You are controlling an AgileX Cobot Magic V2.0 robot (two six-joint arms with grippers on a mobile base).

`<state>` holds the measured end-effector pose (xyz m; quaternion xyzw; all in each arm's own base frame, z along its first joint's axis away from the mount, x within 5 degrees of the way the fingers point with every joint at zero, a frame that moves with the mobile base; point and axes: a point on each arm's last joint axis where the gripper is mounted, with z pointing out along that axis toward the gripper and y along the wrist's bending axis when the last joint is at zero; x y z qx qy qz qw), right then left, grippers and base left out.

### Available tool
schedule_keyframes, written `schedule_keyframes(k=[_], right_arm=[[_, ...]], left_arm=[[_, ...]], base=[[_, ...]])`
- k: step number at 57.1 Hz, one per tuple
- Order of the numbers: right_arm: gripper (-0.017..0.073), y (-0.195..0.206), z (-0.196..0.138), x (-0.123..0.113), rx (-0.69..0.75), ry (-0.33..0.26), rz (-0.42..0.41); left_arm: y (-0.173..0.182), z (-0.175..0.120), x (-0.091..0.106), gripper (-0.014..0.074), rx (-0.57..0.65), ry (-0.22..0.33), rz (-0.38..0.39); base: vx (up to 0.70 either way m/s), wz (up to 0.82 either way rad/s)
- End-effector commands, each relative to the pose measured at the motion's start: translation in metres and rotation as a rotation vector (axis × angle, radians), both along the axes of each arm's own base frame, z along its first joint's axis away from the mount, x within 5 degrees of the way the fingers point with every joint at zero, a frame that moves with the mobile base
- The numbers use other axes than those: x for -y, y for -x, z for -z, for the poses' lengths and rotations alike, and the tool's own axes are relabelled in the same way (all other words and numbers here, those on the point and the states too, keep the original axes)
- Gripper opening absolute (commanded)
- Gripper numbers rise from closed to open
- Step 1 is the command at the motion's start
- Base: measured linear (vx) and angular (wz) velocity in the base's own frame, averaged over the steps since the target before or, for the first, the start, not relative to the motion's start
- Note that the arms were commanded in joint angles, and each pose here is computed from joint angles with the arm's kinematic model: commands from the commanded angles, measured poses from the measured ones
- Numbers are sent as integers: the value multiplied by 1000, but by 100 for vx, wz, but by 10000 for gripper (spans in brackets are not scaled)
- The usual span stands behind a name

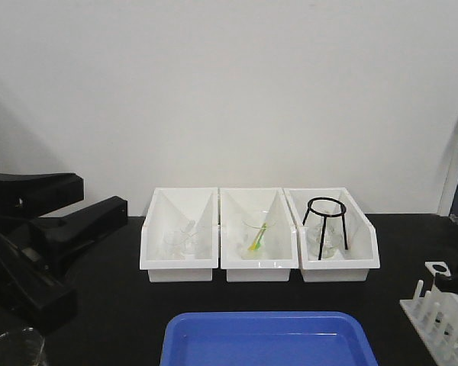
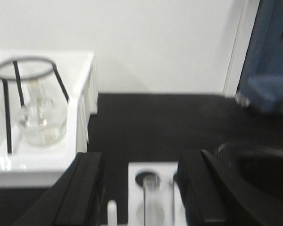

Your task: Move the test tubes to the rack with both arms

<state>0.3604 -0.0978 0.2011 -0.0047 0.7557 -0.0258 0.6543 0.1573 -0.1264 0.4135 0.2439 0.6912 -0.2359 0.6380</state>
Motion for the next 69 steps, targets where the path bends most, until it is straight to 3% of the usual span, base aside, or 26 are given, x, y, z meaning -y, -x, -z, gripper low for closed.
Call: schedule_keyframes(k=[1,10,16,22,28,31,40,47,56,69], right_arm=[[429,7,-58,-4,226,54,-23],[424,32,-112,-16,337,62,-64],[358,56,-145,-32,354,1,-151],[198,82,-167,-53,308,-26,-283],[-14,109,-181,-68,241,1,-363],[-13,122,-188,-74,206,1,-371],[-11,149,-200,-83,168,-29,-366],[-11,160,-207,-89,179,-57,-388],[-10,167,-212,-91,200,-44,-390],[-10,168,-212,-92,203,-43,-390]], left_arm=[[2,-21,-4,449,79,85,-13],[3,-18,-3,449,50,62,-7],[3,-14,-3,414,22,34,0],[4,-8,-2,283,-27,-6,11],[5,-4,-2,84,-66,-36,19],[6,-2,-2,-24,-83,-51,23],[8,4,-2,-22,-134,-89,33],[10,12,-3,-22,-206,-149,49],[13,18,-3,-21,-264,-197,62],[14,21,-4,-20,-293,-220,68]], base=[[0,0],[0,0],[0,0],[0,0],[0,0],[0,0],[0,0],[0,0],[0,0],[0,0]])
